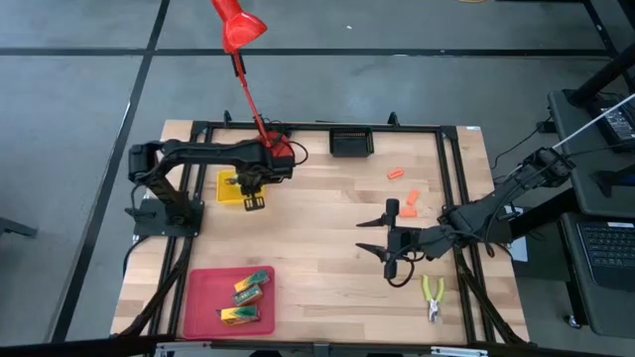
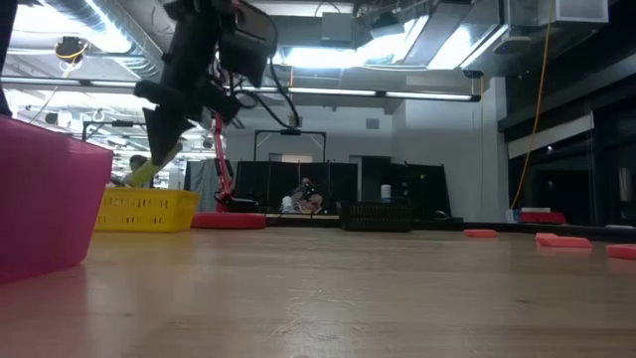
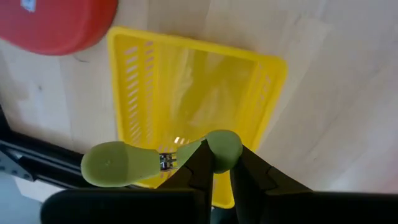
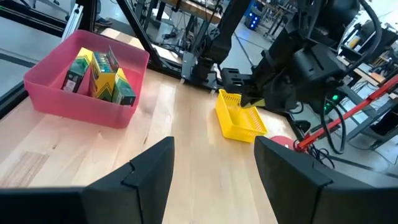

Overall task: Pick & Place School Supplies
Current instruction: Put the top hole puncher into the yellow bin

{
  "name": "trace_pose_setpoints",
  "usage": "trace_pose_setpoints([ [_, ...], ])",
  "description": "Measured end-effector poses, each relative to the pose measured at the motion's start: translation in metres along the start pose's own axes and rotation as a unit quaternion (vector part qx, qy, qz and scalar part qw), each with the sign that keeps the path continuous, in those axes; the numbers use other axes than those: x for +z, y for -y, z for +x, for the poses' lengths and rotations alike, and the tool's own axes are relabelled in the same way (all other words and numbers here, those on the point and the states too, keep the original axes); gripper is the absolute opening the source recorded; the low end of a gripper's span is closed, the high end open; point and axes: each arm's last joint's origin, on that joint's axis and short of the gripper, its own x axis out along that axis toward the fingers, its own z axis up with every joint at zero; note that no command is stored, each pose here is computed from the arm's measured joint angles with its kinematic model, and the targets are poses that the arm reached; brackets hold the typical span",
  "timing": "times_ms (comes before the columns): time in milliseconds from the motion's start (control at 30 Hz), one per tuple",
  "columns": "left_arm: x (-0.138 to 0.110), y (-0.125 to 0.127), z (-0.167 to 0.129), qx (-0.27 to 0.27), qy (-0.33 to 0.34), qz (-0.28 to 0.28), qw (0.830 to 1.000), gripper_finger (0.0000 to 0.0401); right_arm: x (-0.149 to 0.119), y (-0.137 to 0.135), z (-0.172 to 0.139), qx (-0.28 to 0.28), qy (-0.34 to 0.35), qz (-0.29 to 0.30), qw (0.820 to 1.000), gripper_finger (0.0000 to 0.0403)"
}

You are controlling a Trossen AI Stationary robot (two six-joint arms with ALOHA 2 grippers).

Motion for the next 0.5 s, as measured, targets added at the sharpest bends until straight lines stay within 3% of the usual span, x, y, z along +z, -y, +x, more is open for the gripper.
trace_pose_setpoints([
  [300,0.009,-0.002,0.011,-0.017,-0.02,0.013,1.0,0.003,-0.002,-0.004,-0.003,-0.001,-0.012,-0.002,1.0,0.0225],
  [500,0.011,0.0,0.011,-0.036,-0.011,0.025,0.999,0.0123,-0.001,-0.01,-0.009,-0.015,-0.009,-0.007,1.0,0.0221],
])
